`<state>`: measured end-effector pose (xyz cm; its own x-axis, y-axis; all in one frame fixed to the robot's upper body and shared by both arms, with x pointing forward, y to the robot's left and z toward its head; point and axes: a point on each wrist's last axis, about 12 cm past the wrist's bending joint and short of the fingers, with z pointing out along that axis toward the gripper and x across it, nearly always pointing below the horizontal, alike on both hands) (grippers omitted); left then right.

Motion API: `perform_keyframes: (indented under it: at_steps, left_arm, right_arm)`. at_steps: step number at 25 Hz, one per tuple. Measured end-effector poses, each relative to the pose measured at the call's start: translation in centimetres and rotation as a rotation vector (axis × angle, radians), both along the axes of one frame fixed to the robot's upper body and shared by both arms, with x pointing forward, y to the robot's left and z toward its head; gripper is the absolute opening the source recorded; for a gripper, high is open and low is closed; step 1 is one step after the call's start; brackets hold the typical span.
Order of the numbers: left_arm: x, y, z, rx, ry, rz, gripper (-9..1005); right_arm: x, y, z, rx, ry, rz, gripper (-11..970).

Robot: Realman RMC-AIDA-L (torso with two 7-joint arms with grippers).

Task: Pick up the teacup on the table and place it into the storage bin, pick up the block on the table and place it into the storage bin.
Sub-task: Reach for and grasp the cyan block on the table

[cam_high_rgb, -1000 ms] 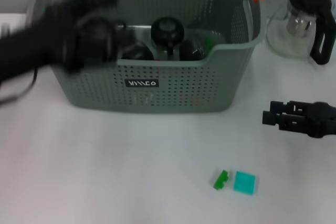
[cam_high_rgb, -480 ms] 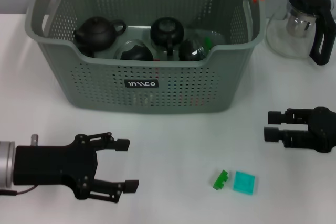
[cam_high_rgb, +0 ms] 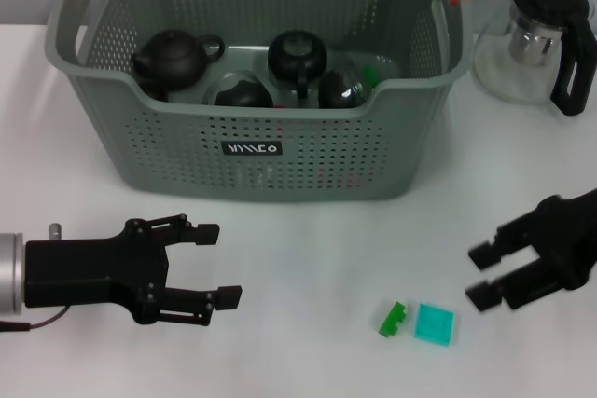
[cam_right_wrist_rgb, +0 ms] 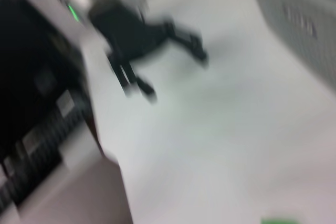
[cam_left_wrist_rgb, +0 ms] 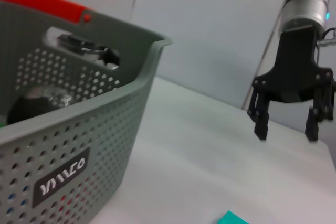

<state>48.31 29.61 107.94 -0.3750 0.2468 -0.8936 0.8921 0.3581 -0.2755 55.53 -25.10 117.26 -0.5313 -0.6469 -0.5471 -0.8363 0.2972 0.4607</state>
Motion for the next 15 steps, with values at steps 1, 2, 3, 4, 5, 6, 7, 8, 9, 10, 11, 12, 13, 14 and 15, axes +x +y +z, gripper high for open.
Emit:
perform_keyframes:
  at_steps: [1, 2, 3, 4, 5, 6, 7, 8, 9, 10, 11, 12, 13, 14, 15]
  left_arm:
    - [0.0, 0.0, -0.1, -0.001, 0.006, 0.004, 933]
    - [0.0, 0.0, -0.1, -0.003, 0.009, 0.011, 933]
    - [0.0, 0.0, -0.2, -0.008, 0.011, 0.016, 933]
    - [0.0, 0.1, -0.3, -0.017, 0.014, 0.028, 933]
    - [0.0, 0.2, -0.3, -0.024, 0.015, 0.038, 933]
    - [0.0, 0.2, -0.4, -0.034, 0.015, 0.047, 933]
    - [0.0, 0.2, -0.4, -0.045, 0.016, 0.058, 933]
    - [0.1, 0.1, -0.5, -0.054, 0.015, 0.065, 933]
    - [0.2, 0.1, -0.5, -0.061, 0.013, 0.07, 933]
    - [0.2, 0.1, -0.5, -0.066, 0.012, 0.075, 933]
    - [0.2, 0.1, -0.5, -0.069, 0.011, 0.08, 933]
    - [0.3, 0.1, -0.6, -0.067, 0.01, 0.085, 933]
    - [0.3, 0.1, -0.6, -0.065, 0.01, 0.089, 933]
    - [0.4, 0.1, -0.7, -0.064, 0.011, 0.093, 933]
    - [0.4, 0.1, -0.8, -0.064, 0.014, 0.101, 933]
  right_arm:
    - [0.9, 1.9, 0.4, -0.135, 0.005, 0.054, 673]
    - [0.9, 1.9, 0.4, -0.135, 0.005, 0.054, 673]
    - [1.3, 3.1, 0.6, -0.205, 0.001, 0.089, 673]
    - [1.8, 4.6, 0.6, -0.273, -0.012, 0.125, 672]
    - [2.1, 5.7, 0.7, -0.328, -0.027, 0.155, 672]
    - [2.2, 6.6, 0.6, -0.369, -0.038, 0.178, 671]
    - [2.4, 7.8, 0.5, -0.42, -0.057, 0.209, 671]
    - [2.6, 8.7, 0.3, -0.459, -0.073, 0.227, 671]
    - [2.6, 9.4, 0.1, -0.489, -0.079, 0.241, 670]
    - [2.6, 10.1, -0.2, -0.512, -0.096, 0.245, 670]
    - [2.6, 10.7, -0.5, -0.53, -0.108, 0.25, 670]
    - [2.6, 11.2, -0.8, -0.543, -0.123, 0.253, 669]
    - [2.5, 11.7, -1.2, -0.552, -0.136, 0.26, 669]
    - [2.3, 12.0, -1.6, -0.558, -0.14, 0.27, 669]
    - [2.1, 12.3, -2.0, -0.557, -0.144, 0.273, 669]
